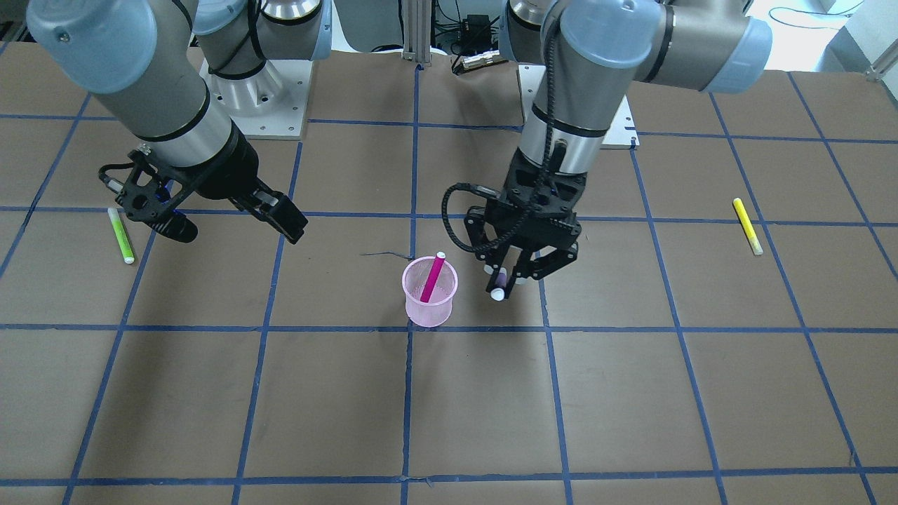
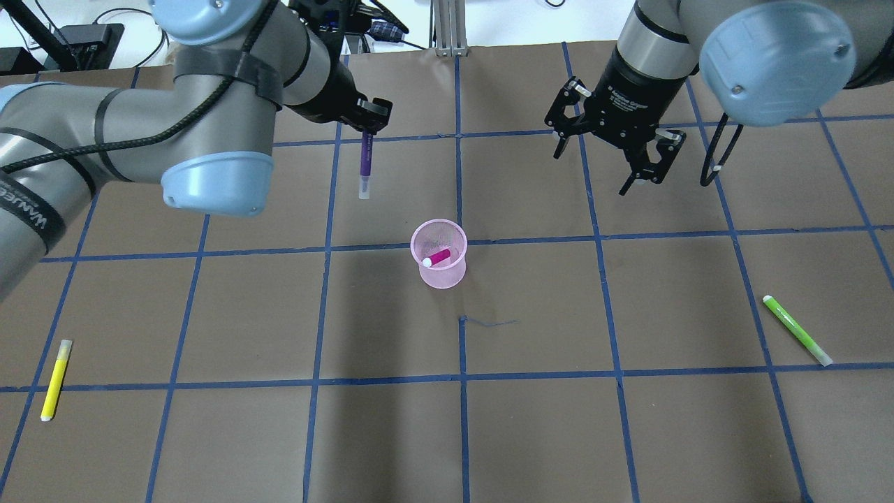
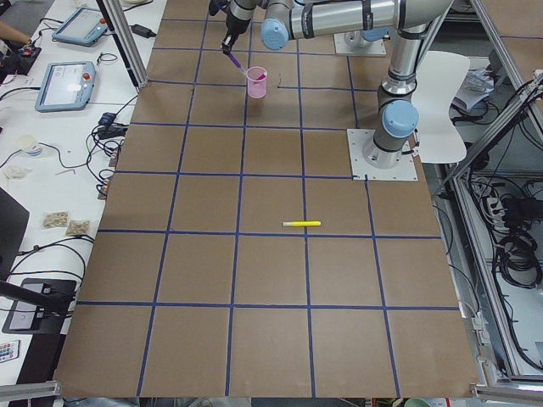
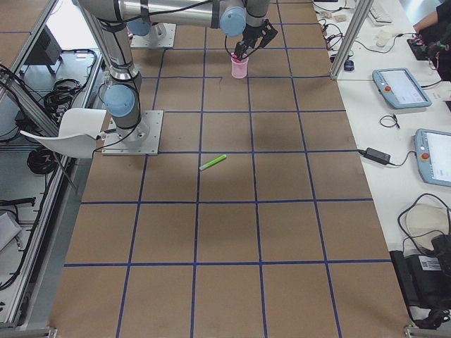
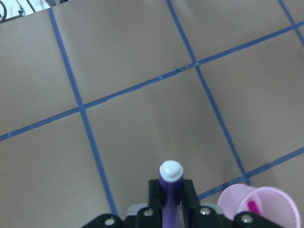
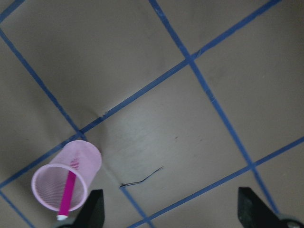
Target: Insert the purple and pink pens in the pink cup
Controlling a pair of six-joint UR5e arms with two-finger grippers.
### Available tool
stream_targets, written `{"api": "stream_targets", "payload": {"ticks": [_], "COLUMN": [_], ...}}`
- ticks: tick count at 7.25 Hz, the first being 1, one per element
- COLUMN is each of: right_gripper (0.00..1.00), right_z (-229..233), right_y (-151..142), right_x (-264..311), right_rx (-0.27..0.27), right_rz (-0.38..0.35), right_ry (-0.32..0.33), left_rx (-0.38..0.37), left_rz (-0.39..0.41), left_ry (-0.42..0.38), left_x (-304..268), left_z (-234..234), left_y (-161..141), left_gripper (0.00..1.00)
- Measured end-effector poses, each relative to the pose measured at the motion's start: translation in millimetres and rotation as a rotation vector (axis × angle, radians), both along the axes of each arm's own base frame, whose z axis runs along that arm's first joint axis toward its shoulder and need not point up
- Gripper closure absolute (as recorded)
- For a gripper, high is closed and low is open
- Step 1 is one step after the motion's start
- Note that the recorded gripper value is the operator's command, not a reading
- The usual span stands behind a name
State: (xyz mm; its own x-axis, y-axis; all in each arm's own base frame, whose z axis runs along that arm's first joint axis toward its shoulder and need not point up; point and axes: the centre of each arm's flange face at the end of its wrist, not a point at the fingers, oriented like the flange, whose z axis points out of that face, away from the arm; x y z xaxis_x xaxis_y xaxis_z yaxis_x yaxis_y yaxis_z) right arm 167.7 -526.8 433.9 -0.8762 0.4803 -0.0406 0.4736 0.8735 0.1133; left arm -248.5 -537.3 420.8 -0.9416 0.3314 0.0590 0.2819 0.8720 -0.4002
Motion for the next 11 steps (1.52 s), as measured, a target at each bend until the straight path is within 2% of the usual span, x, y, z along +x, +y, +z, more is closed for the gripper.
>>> {"api": "stream_targets", "payload": {"ticks": [1, 2, 4, 6, 8, 11], "right_gripper": [0.00, 0.00, 0.00, 0.00, 0.00, 0.00], "right_z": [4.6, 10.7, 23.4, 30.6, 33.7, 36.3], "right_y": [0.2, 0.1, 5.6, 8.3, 8.7, 6.8], "right_x": [-6.2, -10.4, -14.1, -14.2, -13.6, -13.7], "right_rx": [-0.025, -0.045, -0.090, -0.113, -0.122, -0.145], "right_rz": [0.145, 0.219, 0.301, 0.420, 0.462, 0.468], "right_ry": [0.048, 0.066, 0.095, 0.105, 0.102, 0.112], "left_rx": [0.005, 0.014, -0.013, -0.041, -0.021, 0.002], "left_rz": [0.029, 0.057, 0.083, 0.110, 0.141, 0.122], "left_ry": [0.016, 0.029, 0.055, 0.083, 0.102, 0.094], "left_x": [-14.0, -18.5, -23.1, -25.8, -33.9, -52.4], "left_z": [-2.2, -10.1, -44.8, -64.0, -75.0, -87.9], "left_y": [10.1, 19.6, 29.7, 37.6, 42.1, 49.2], "left_gripper": [1.00, 1.00, 1.00, 1.00, 1.00, 1.00]}}
